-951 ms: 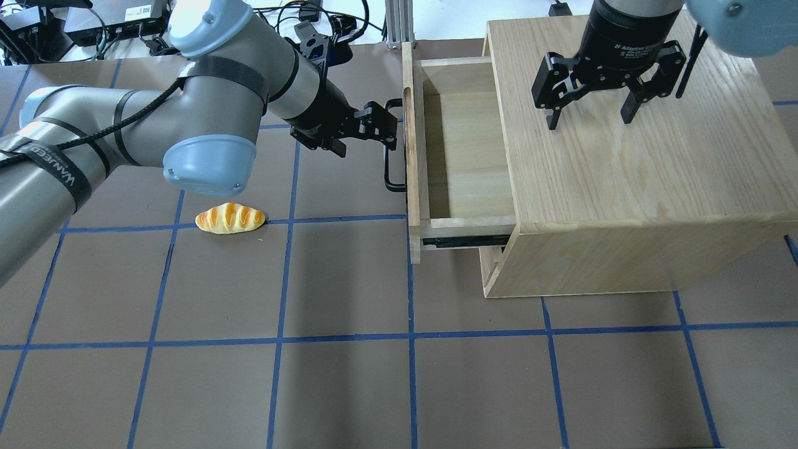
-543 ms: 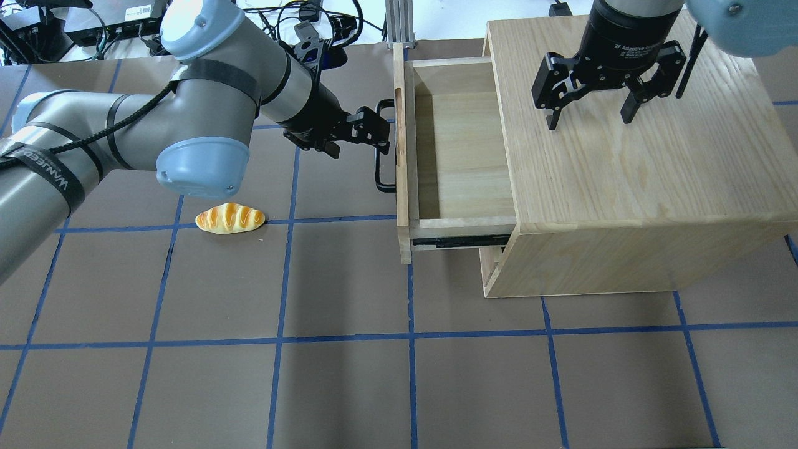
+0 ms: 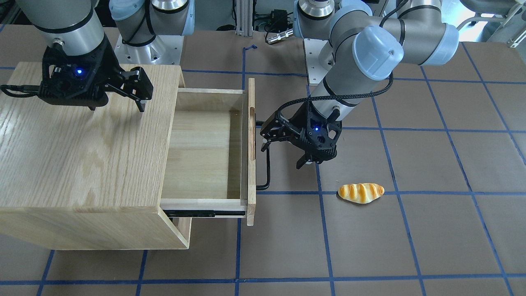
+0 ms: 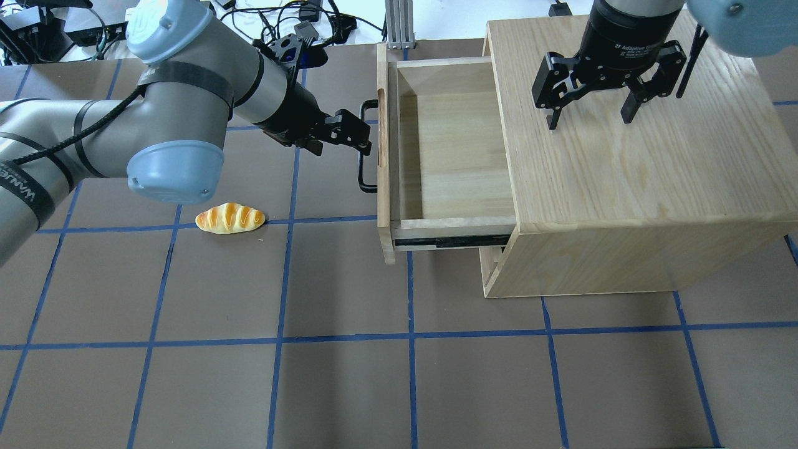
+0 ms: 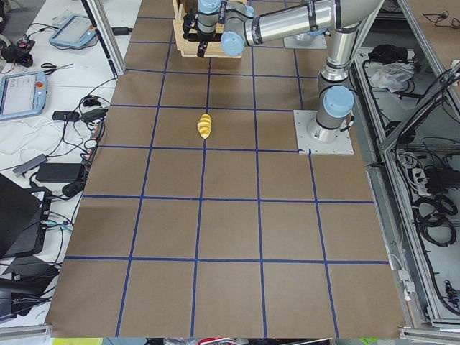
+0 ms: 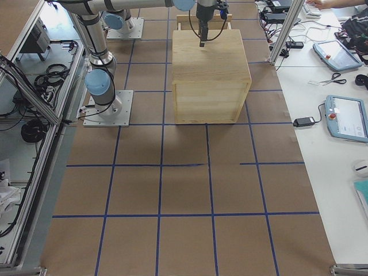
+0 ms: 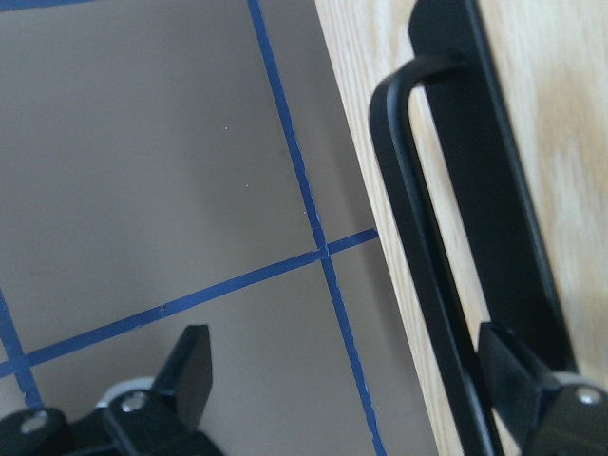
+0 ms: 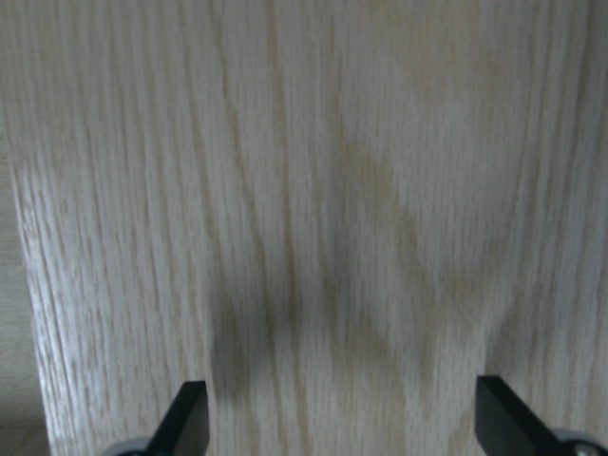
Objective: Open upper drawer
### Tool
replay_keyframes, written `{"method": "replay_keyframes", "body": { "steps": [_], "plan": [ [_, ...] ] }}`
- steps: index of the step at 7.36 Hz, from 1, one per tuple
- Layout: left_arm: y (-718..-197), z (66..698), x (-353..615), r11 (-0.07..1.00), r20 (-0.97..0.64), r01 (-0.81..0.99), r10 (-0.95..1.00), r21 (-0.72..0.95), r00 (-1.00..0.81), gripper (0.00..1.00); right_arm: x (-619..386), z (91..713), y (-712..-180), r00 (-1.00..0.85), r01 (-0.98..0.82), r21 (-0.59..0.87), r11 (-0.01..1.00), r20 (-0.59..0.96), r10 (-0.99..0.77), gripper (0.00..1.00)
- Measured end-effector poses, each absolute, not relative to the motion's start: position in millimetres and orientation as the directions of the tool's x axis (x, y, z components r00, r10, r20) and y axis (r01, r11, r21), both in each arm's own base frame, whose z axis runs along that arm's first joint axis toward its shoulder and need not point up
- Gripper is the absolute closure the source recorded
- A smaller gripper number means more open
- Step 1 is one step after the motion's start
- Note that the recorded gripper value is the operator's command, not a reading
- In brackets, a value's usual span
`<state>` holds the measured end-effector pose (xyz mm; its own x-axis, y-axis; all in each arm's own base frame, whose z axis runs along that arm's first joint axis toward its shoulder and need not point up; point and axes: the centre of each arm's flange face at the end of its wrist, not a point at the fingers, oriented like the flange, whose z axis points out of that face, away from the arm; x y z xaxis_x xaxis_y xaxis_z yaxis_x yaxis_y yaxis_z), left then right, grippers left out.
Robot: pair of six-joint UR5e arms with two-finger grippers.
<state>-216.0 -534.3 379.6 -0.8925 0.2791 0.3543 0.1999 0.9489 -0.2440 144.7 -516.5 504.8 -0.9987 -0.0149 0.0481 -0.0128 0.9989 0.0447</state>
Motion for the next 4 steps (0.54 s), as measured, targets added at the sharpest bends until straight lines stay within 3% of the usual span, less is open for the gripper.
{"method": "replay_keyframes", "body": {
  "steps": [4],
  "plan": [
    [-518.3,464.8,-175.9,0.987,0.327,0.116,0.146,-0.110,-0.934,0.00,144.5,504.9,-516.5,-0.999,-0.012,0.045,0.999,0.048,-0.014,0.00]
  ]
}}
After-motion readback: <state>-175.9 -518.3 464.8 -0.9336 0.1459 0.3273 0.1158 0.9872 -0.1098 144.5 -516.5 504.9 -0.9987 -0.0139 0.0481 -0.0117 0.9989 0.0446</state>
